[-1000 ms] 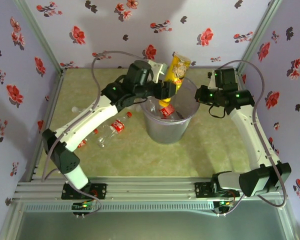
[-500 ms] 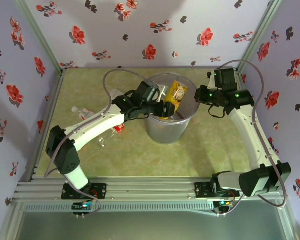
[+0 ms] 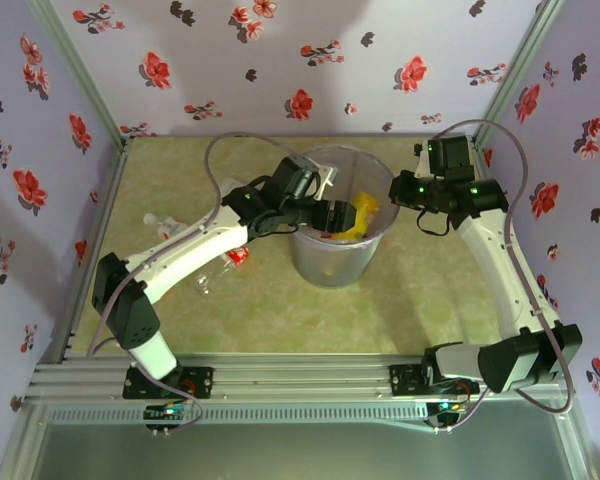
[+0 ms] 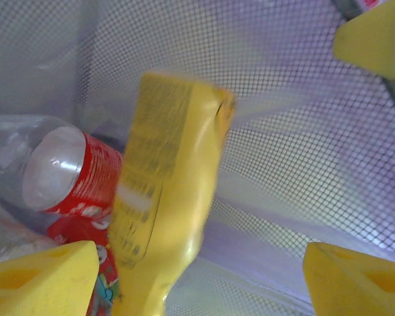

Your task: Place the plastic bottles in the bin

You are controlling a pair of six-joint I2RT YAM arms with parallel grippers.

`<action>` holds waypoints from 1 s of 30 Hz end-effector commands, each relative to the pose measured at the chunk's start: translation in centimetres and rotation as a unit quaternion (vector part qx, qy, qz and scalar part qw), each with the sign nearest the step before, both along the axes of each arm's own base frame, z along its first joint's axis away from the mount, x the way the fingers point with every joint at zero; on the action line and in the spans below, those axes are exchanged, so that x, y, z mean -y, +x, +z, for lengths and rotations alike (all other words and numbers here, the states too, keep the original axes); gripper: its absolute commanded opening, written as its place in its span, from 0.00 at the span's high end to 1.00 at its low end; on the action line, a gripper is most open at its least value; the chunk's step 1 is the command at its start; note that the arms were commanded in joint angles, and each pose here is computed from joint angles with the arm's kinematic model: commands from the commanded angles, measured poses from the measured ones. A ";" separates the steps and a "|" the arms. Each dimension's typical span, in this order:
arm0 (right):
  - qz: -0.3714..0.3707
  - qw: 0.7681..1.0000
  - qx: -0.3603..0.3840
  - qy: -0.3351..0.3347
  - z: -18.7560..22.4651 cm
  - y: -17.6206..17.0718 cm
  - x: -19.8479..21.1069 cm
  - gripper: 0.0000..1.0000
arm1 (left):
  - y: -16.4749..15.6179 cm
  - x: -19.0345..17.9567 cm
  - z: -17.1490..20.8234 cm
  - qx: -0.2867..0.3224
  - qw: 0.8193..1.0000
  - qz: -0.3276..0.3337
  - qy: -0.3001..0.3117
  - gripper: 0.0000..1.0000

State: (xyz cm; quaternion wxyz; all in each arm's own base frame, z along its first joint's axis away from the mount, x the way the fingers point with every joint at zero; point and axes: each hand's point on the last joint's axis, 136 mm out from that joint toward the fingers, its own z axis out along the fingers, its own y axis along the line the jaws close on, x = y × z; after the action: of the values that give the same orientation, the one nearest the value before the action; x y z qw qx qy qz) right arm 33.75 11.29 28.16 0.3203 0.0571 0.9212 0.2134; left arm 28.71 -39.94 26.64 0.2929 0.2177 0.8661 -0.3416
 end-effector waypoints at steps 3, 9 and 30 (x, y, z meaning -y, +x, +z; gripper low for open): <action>0.012 1.000 -0.016 -0.008 -0.4 -0.7 -0.4 0.96 | -0.1 -0.2 2.8 0.035 0.999 -0.012 -0.002 0.17; 0.011 1.000 -0.014 -0.008 -0.2 -0.6 -0.3 0.96 | 0.9 -2.2 5.9 0.060 0.998 0.008 -0.022 0.17; 0.018 1.000 -0.009 -0.012 -0.2 -0.4 -0.4 0.96 | 0.6 -34.7 -3.1 -0.043 0.911 0.370 0.174 0.17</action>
State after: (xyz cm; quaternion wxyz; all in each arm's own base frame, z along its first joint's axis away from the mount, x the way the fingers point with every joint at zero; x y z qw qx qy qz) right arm 33.67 11.36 28.16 0.3197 0.0530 0.9222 0.2112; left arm 31.83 -9.97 27.30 0.3694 -0.0330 0.9205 -0.1231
